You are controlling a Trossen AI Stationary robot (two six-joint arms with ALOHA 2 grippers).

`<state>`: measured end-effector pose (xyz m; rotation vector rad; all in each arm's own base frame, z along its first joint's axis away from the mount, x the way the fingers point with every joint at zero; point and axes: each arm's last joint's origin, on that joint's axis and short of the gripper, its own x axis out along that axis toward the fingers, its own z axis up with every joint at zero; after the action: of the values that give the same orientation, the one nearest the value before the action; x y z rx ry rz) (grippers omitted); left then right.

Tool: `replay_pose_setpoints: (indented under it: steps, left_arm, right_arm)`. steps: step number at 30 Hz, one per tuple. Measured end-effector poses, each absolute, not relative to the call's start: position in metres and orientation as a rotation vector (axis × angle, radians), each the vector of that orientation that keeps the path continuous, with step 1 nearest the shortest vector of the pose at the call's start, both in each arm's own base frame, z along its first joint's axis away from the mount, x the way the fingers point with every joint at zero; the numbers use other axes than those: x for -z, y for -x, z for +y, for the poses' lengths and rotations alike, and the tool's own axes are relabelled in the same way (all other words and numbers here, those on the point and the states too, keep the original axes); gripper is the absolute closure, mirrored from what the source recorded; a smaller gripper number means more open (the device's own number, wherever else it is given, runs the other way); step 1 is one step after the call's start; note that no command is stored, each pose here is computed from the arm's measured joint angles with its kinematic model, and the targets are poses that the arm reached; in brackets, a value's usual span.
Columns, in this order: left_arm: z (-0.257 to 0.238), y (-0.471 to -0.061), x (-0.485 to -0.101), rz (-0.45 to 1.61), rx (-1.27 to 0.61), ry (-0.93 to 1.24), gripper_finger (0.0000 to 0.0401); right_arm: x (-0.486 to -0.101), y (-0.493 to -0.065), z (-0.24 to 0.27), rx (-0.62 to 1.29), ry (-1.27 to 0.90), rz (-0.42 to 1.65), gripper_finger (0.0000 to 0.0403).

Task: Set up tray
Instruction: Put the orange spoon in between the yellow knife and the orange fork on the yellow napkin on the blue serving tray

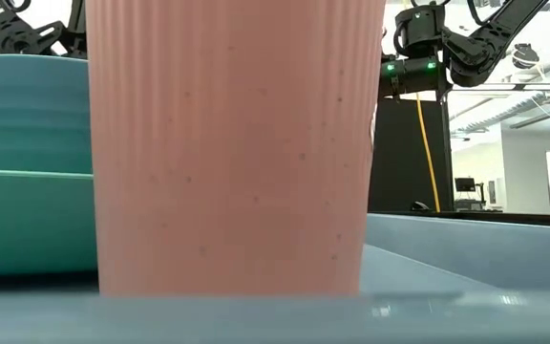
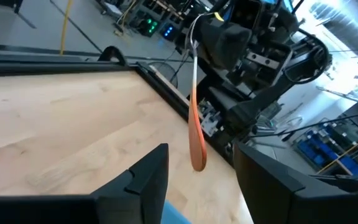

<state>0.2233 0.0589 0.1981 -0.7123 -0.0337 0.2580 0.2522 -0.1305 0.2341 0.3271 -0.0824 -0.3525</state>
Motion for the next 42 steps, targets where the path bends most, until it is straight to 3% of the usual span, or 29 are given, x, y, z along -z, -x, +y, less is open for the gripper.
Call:
replay_pose_setpoints:
  steps: [8,20,30,42]
  left_arm:
    - [0.060,-0.224,-0.196,-0.035,-0.283,0.702,0.0231]
    - [0.060,-0.224,-0.196,-0.027,-0.287,0.648,0.0387]
    - [0.074,-0.219,-0.189,0.053,-0.229,0.788,0.0396]
    - [0.085,-0.199,-0.195,0.147,-0.135,0.901,0.0397]
  right_arm:
    - [-0.234,-0.252,-0.130,0.354,-0.323,-0.076,0.0403]
    - [-0.234,-0.252,-0.130,0.350,-0.324,-0.075,0.0403]
    - [-0.232,-0.253,-0.129,0.311,-0.272,-0.040,0.0394]
    - [-0.220,-0.253,-0.127,0.280,-0.173,0.096,0.0321]
